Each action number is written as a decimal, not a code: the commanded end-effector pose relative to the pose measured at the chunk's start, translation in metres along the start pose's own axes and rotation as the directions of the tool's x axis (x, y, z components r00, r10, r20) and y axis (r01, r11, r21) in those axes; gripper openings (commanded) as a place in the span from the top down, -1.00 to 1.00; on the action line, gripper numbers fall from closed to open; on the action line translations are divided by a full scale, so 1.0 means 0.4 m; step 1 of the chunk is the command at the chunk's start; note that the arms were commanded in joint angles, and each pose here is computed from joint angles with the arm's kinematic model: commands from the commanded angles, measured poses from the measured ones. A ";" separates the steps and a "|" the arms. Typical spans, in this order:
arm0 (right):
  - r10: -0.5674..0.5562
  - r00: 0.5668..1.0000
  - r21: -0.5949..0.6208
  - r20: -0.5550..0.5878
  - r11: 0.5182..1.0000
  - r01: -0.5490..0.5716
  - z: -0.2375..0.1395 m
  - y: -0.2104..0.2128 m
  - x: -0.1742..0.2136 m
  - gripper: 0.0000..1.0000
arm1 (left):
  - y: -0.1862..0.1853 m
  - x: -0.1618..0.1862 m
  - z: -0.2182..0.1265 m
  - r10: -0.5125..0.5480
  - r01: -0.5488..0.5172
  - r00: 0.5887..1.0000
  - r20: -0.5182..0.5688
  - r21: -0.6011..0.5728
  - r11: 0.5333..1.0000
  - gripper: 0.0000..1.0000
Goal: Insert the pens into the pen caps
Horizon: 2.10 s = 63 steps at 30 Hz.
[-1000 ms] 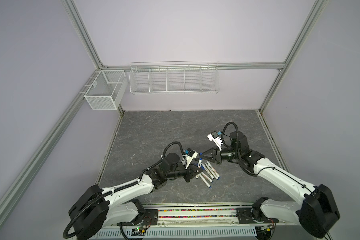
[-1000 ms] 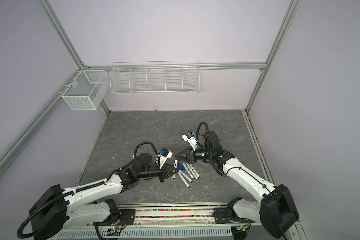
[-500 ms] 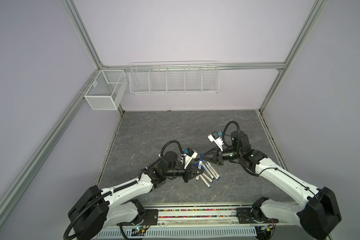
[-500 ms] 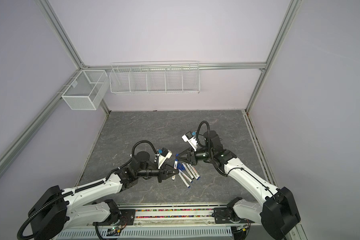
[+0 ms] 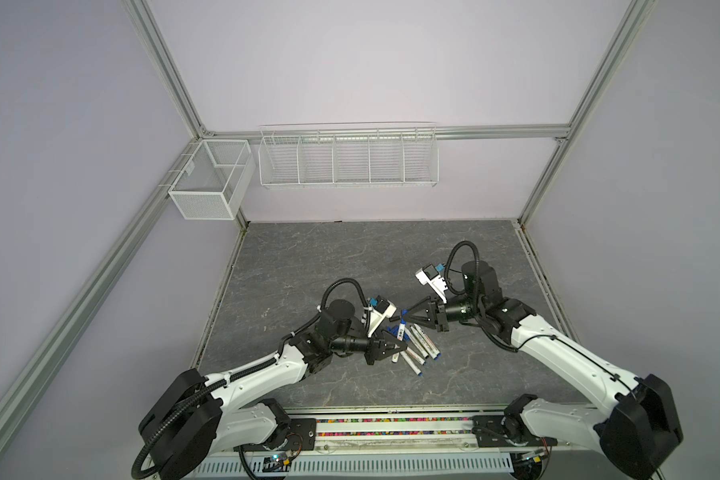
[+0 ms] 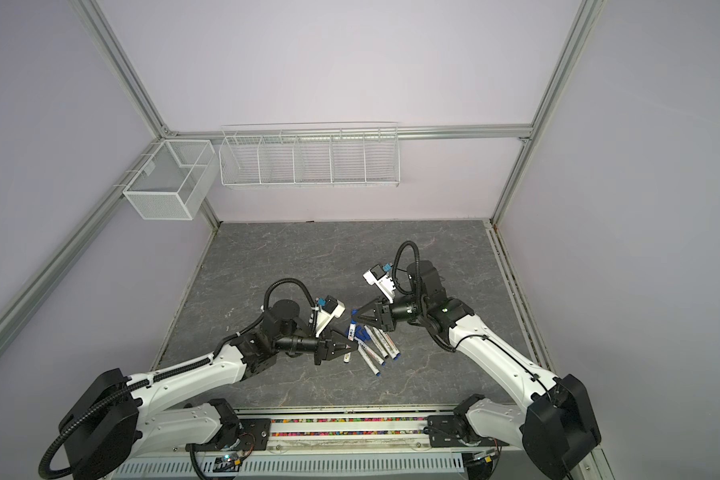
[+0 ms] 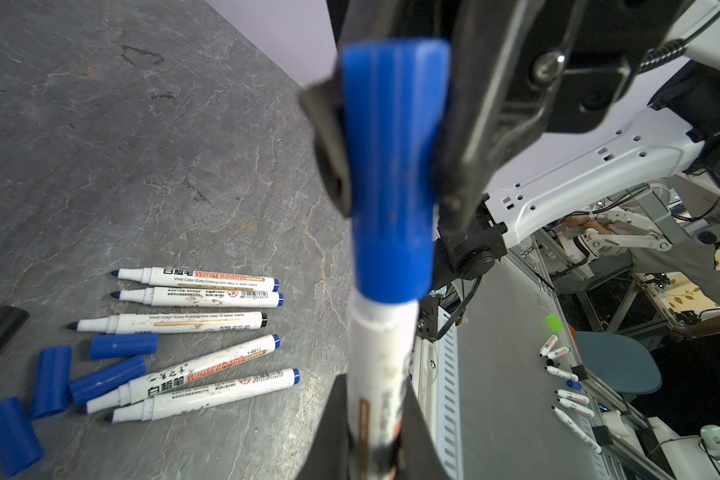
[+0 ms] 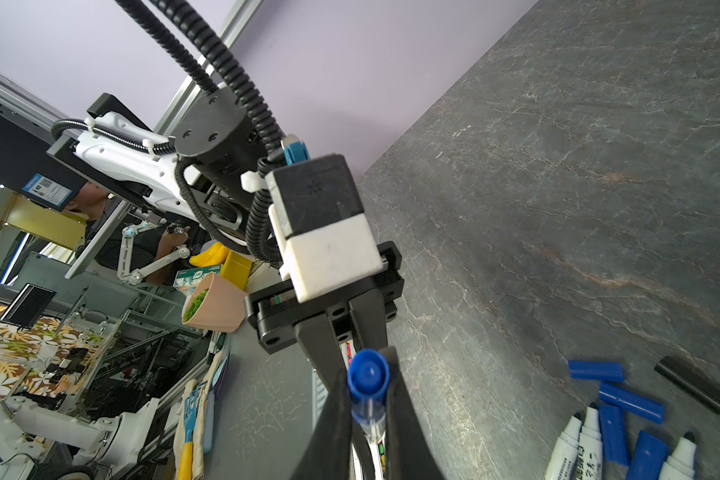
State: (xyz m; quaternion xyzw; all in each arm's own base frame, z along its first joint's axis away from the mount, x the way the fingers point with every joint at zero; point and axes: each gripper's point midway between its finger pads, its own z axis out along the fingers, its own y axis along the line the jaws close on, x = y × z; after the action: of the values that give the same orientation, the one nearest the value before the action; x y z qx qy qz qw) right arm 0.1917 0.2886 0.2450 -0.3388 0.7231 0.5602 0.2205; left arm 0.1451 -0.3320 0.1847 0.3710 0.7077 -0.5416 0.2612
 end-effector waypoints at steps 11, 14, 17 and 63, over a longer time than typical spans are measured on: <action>0.072 0.985 -0.292 -0.158 0.949 -0.116 -0.021 0.156 0.090 0.86 | 0.092 -0.168 -0.048 -0.002 0.032 0.974 0.226 -0.127 0.991 1.00; 0.073 0.984 -0.292 -0.161 0.949 -0.119 -0.020 0.155 0.091 0.86 | 0.109 -0.164 -0.059 -0.005 0.042 0.974 0.228 -0.156 0.987 1.00; 0.079 0.983 -0.278 -0.165 0.952 -0.124 -0.016 0.145 0.091 0.86 | 0.143 -0.158 -0.070 0.018 0.037 0.977 0.214 -0.250 0.967 1.00; -0.057 0.962 -0.116 -0.268 0.993 0.027 0.076 0.136 0.043 0.82 | 0.152 -0.105 -0.118 0.372 -0.274 0.925 0.081 -0.537 0.798 1.00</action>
State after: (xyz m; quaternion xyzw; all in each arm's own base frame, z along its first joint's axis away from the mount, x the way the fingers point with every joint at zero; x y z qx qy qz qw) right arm 0.2025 0.3208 0.2620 -0.4135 0.7362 0.4771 0.2437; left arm 0.1899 -0.2994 0.1888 0.4011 0.7113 -0.3512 0.4581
